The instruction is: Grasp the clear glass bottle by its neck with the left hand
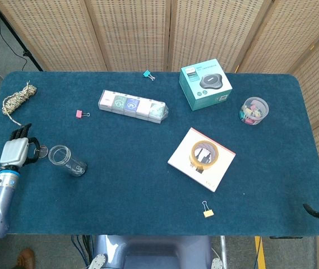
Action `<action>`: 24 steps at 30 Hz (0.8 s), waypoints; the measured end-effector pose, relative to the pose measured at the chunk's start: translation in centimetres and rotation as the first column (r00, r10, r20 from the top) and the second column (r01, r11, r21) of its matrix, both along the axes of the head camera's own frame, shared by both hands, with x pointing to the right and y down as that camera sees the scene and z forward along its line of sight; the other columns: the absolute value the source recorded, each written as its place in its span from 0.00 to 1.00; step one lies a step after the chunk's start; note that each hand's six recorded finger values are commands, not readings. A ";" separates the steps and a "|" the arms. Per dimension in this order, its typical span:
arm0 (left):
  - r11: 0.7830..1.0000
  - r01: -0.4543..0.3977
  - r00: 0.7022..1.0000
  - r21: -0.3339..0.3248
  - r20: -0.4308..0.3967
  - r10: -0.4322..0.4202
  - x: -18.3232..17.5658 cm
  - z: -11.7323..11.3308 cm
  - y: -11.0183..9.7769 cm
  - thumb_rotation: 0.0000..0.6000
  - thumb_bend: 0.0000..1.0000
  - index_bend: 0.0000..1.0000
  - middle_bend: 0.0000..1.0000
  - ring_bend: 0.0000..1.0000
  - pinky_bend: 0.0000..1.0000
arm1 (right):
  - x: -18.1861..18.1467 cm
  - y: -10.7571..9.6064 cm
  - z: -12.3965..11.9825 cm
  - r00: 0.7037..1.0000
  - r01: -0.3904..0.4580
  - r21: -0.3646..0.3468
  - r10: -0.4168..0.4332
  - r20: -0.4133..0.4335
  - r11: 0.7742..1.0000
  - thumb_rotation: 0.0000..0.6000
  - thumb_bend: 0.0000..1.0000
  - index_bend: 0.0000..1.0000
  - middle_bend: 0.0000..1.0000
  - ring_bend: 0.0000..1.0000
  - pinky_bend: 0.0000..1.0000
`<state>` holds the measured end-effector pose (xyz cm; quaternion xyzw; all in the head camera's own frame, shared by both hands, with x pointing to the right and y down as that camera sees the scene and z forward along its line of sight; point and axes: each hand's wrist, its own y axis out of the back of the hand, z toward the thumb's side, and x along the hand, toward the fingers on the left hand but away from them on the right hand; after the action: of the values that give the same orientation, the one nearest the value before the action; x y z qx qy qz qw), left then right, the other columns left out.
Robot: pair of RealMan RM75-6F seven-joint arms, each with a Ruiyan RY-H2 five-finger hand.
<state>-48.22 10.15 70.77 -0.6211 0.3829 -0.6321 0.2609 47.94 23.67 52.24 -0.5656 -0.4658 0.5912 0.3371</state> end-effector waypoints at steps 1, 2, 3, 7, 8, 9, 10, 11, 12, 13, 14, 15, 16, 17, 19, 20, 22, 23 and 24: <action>1.000 -0.001 1.000 0.006 -0.003 0.001 0.0 -0.3 -0.1 1.00 0.53 0.61 0.00 0.00 0.00 | -0.1 0.0 0.0 1.000 0.001 0.000 -0.001 0.000 1.000 1.00 0.00 0.00 0.00 0.00 0.00; 1.000 -0.002 1.000 0.017 -0.007 0.002 -0.1 -0.9 -0.2 1.00 0.53 0.61 0.00 0.00 0.00 | -0.1 0.0 0.0 1.000 0.002 -0.001 -0.002 0.001 1.000 1.00 0.00 0.00 0.00 0.00 0.00; 1.000 -0.001 1.000 0.025 -0.012 0.002 -0.1 -1.3 -0.4 1.00 0.53 0.61 0.00 0.00 0.00 | -0.1 0.0 0.1 1.000 0.002 -0.001 -0.002 0.001 1.000 1.00 0.00 0.00 0.00 0.00 0.00; 0.998 0.013 0.998 0.064 -0.060 -0.009 -0.1 -3.4 -0.9 1.00 0.53 0.61 0.00 0.00 0.00 | -0.2 0.1 0.1 1.000 0.002 -0.001 -0.002 0.003 1.000 1.00 0.00 0.00 0.00 0.00 0.00; 0.997 0.017 0.997 0.077 -0.078 -0.011 0.0 -4.2 -1.1 1.00 0.53 0.61 0.00 0.00 0.00 | -0.2 0.1 0.1 1.000 0.002 -0.002 -0.002 0.004 1.000 1.00 0.00 0.00 0.00 0.00 0.00; 0.996 0.018 0.996 0.085 -0.091 -0.010 0.0 -4.8 -1.2 1.00 0.52 0.61 0.00 0.00 0.00 | -0.2 0.1 0.1 1.000 0.003 -0.003 -0.003 0.004 1.000 1.00 0.00 0.00 0.00 0.00 0.00; 0.995 0.018 0.995 0.094 -0.103 -0.008 0.1 -5.4 -1.4 1.00 0.52 0.61 0.00 0.00 0.00 | -0.2 0.1 0.1 1.000 0.003 -0.003 -0.003 0.004 1.000 1.00 0.00 0.00 0.00 0.00 0.00; 0.994 0.016 0.993 0.106 -0.119 -0.003 0.3 -6.2 -1.6 1.00 0.52 0.61 0.00 0.00 0.00 | -0.2 0.1 0.1 1.000 0.004 -0.003 -0.004 0.004 1.000 1.00 0.00 0.00 0.00 0.00 0.00; 0.993 0.013 0.991 0.114 -0.131 0.002 0.5 -6.9 -1.7 1.00 0.52 0.61 0.00 0.00 0.00 | -0.2 0.1 0.1 1.000 0.004 -0.003 -0.004 0.004 1.000 1.00 0.00 0.00 0.00 0.00 0.00; 0.993 0.010 0.990 0.121 -0.143 0.008 0.7 -7.5 -1.8 1.00 0.52 0.61 0.00 0.00 0.00 | -0.2 0.1 0.1 1.000 0.004 -0.003 -0.004 0.005 1.000 1.00 0.00 0.00 0.00 0.00 0.00; 0.992 0.006 0.987 0.130 -0.161 0.015 1.1 -8.3 -1.9 1.00 0.52 0.61 0.00 0.00 0.00 | -0.2 0.1 0.1 1.000 0.004 -0.002 -0.004 0.006 1.000 1.00 0.00 0.00 0.00 0.00 0.00; 0.991 0.003 0.984 0.135 -0.176 0.021 1.4 -8.9 -1.9 1.00 0.52 0.61 0.00 0.00 0.00 | -0.2 0.1 0.1 1.000 0.004 -0.001 -0.004 0.006 1.000 1.00 0.00 0.00 0.00 0.00 0.00; 0.990 -0.001 0.981 0.139 -0.190 0.028 1.7 -9.5 -2.0 1.00 0.52 0.61 0.00 0.00 0.00 | -0.2 0.1 0.0 1.000 0.003 0.000 -0.003 0.006 1.000 1.00 0.00 0.00 0.00 0.00 0.00; 0.989 -0.007 0.977 0.145 -0.209 0.037 2.2 -10.4 -2.1 1.00 0.52 0.61 0.00 0.00 0.00 | -0.2 0.1 0.0 1.000 0.001 0.000 -0.001 0.006 1.000 1.00 0.00 0.00 0.00 0.00 0.00; 0.988 -0.018 0.971 0.154 -0.233 0.054 3.0 -11.7 -2.2 1.00 0.52 0.61 0.00 0.00 0.00 | -0.1 0.1 0.0 1.000 -0.001 0.000 0.001 0.008 1.000 1.00 0.00 0.00 0.00 0.00 0.00; 0.986 -0.030 0.966 0.162 -0.250 0.070 3.7 -12.8 -2.3 1.00 0.52 0.61 0.00 0.00 0.00 | -0.1 0.0 0.0 1.000 -0.001 0.000 0.001 0.008 1.000 1.00 0.00 0.00 0.00 0.00 0.00; 0.985 -0.042 0.959 0.168 -0.268 0.087 4.5 -13.7 -2.3 1.00 0.52 0.61 0.00 0.00 0.00 | -0.1 0.0 -0.1 1.000 -0.002 0.000 0.002 0.010 1.000 1.00 0.00 0.00 0.00 0.00 0.00; 0.984 -0.051 0.955 0.171 -0.281 0.099 5.0 -14.4 -2.3 1.00 0.51 0.61 0.00 0.00 0.00 | 0.0 0.0 -0.1 1.000 -0.002 0.001 0.002 0.010 1.000 1.00 0.00 0.00 0.00 0.00 0.00; 0.983 -0.058 0.951 0.172 -0.291 0.107 5.5 -14.9 -2.3 1.00 0.51 0.61 0.00 0.00 0.00 | 0.0 0.0 -0.1 1.000 -0.003 0.001 0.003 0.011 1.000 1.00 0.00 0.00 0.00 0.00 0.00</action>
<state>-42.72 7.86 55.88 -0.7019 0.4414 -0.4862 0.2758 47.91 23.70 52.15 -0.5679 -0.4687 0.5884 0.3340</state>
